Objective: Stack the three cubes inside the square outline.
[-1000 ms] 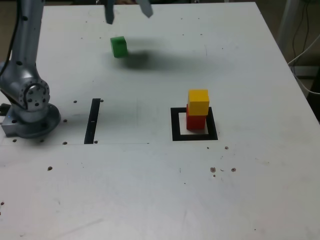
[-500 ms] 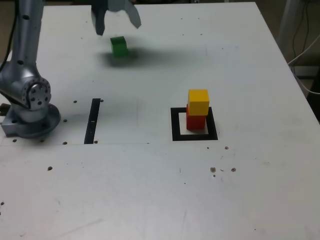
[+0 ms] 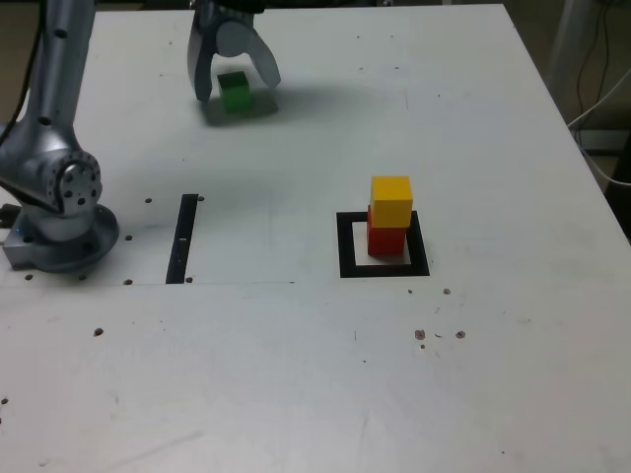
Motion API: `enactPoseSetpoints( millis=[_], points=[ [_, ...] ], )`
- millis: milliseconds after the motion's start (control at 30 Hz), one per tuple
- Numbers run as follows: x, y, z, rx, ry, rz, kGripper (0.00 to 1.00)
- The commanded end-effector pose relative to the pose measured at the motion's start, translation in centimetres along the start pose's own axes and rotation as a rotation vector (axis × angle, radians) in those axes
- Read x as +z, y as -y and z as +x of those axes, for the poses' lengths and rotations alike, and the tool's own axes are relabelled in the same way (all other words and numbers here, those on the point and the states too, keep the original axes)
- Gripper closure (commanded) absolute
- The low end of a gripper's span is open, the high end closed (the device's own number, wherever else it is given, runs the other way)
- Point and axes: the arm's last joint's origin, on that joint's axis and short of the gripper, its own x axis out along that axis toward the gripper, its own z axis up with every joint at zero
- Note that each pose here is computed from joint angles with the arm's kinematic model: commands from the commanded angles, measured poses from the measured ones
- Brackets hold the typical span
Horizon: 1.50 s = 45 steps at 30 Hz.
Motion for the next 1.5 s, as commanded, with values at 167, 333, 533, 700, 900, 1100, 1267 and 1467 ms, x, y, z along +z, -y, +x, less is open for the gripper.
enactPoseSetpoints(
  millis=[167, 333, 533, 700, 900, 1100, 1267, 1467],
  points=[
    [0.5, -0.5, 0.7, -0.009, 0.004, 0.012, 0.34],
    [0.7, -0.7, 0.7, 0.022, 0.006, -0.004, 0.66],
    [0.7, -0.7, 0.8, 0.025, 0.006, -0.003, 0.72],
    [0.8, -0.7, 0.8, 0.024, 0.005, 0.0, 0.72],
    [0.8, -0.7, 0.8, 0.024, 0.007, 0.001, 0.72],
    [1.1, -0.4, 0.7, 0.022, 0.011, 0.009, 0.72],
    [1.2, 0.2, 0.3, 0.025, 0.017, 0.024, 0.72],
    [1.2, 2.2, -1.4, 0.039, 0.039, 0.06, 0.72]
  ],
)
